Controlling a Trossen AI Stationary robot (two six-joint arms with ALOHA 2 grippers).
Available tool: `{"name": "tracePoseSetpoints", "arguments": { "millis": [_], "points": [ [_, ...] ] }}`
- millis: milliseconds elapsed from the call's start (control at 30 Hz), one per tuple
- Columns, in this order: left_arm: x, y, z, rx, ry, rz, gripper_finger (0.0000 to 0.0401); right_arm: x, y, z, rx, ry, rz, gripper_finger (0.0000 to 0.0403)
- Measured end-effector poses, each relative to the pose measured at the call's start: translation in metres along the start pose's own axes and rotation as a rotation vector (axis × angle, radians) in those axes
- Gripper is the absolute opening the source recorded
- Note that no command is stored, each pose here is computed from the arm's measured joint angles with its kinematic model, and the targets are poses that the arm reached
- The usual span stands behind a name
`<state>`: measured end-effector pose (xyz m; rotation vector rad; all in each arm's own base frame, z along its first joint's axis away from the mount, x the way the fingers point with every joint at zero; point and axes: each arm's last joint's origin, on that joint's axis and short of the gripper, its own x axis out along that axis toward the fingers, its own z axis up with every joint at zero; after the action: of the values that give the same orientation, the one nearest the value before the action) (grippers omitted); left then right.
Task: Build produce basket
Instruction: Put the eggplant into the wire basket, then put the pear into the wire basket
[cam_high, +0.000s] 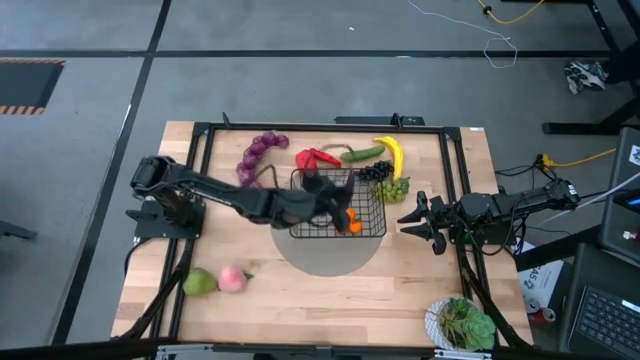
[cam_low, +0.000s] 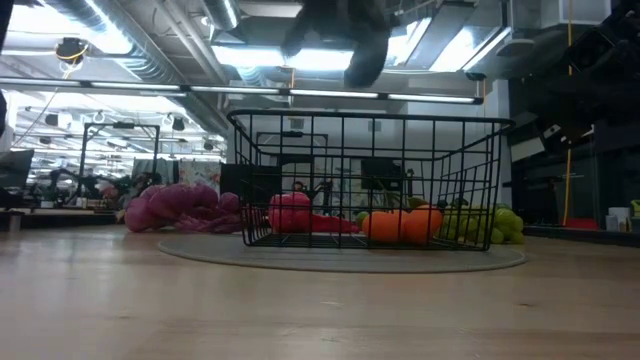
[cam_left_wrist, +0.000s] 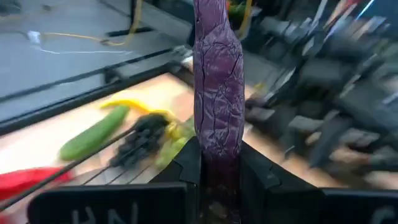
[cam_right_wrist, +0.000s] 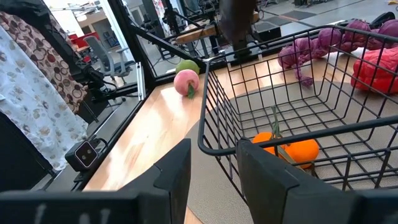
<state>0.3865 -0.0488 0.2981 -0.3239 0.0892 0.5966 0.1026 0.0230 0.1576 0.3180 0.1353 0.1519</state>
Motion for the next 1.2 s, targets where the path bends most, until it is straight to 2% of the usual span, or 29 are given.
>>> {"name": "tracePoseSetpoints", "arguments": {
  "millis": [100,300,367,433,667,800,933,1200],
  "points": [
    [0.000,-0.006,-0.010,0.102,-0.007,0.036,0.0047,0.000,0.000,0.000,-0.002,0.000,0.000,0.0130],
    [0.002,-0.013,-0.029,0.498,0.032,0.019,0.0047,0.000,0.000,0.000,-0.004,0.000,0.000,0.0130],
    [0.001,-0.016,-0.032,0.606,0.032,0.008,0.0047,0.000,0.000,0.000,-0.004,0.000,0.000,0.0130],
    [-0.002,-0.019,-0.036,0.666,0.040,-0.004,0.0047,0.000,0.000,0.000,-0.004,0.000,-0.001,0.0130],
    [-0.009,-0.025,-0.035,0.591,0.027,-0.020,0.0047,0.000,0.000,0.000,-0.004,0.000,0.000,0.0130],
    [-0.008,-0.023,-0.033,0.419,0.013,0.023,0.0059,0.000,0.000,0.000,-0.004,0.000,0.000,0.0130],
    [-0.002,-0.015,-0.029,0.362,-0.014,0.122,0.0098,0.000,0.000,0.000,-0.004,0.000,0.000,0.0130],
    [0.003,-0.010,-0.027,0.308,-0.018,0.140,0.0181,0.000,0.000,0.000,-0.004,0.000,0.000,0.0130]
  ]
}}
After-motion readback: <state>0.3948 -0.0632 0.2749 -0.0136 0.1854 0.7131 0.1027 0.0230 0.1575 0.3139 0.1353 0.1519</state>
